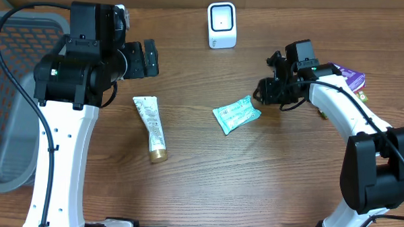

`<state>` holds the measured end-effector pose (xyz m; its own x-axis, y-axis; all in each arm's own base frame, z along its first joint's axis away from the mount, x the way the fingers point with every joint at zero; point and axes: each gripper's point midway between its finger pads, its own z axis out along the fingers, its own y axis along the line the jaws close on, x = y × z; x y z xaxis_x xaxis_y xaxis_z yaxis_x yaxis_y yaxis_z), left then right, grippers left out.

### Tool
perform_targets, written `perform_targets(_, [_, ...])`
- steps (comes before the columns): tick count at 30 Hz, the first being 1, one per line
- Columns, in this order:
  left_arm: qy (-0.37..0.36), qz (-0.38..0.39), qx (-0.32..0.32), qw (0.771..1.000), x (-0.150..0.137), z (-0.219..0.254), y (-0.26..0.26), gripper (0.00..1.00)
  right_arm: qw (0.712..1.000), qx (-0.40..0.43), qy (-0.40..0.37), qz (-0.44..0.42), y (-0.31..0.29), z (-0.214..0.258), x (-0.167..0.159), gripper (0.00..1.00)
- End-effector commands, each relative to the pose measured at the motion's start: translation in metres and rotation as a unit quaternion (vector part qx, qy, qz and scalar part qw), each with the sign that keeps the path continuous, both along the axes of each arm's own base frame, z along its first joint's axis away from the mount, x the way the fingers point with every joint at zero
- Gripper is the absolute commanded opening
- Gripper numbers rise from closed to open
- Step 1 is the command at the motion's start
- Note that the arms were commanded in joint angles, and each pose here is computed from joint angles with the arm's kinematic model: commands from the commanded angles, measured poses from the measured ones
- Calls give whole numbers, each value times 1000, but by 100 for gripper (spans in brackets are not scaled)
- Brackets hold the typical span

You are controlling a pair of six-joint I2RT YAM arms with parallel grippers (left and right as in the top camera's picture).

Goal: Scan the item barcode

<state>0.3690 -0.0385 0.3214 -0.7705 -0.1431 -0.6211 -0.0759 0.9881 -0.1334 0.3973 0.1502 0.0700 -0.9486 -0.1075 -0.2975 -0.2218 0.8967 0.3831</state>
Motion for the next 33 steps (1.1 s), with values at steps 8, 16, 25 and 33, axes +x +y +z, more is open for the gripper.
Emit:
perform_targets(8, [-6,-8,1,1000,2,4,-2,100,987,6,-28,155,15,-34,-6,81])
perform_targets(16, [-6,-8,1,1000,2,4,-2,100,983,44,2,176,26,-59,-14,77])
perform_targets(25, [-6,-7,1,1000,2,4,-2,99,979,99,28,177,41,-66,-23,76])
perform_targets(33, [-6,-8,1,1000,2,4,-2,100,976,129,84,156,46,-92,-35,70])
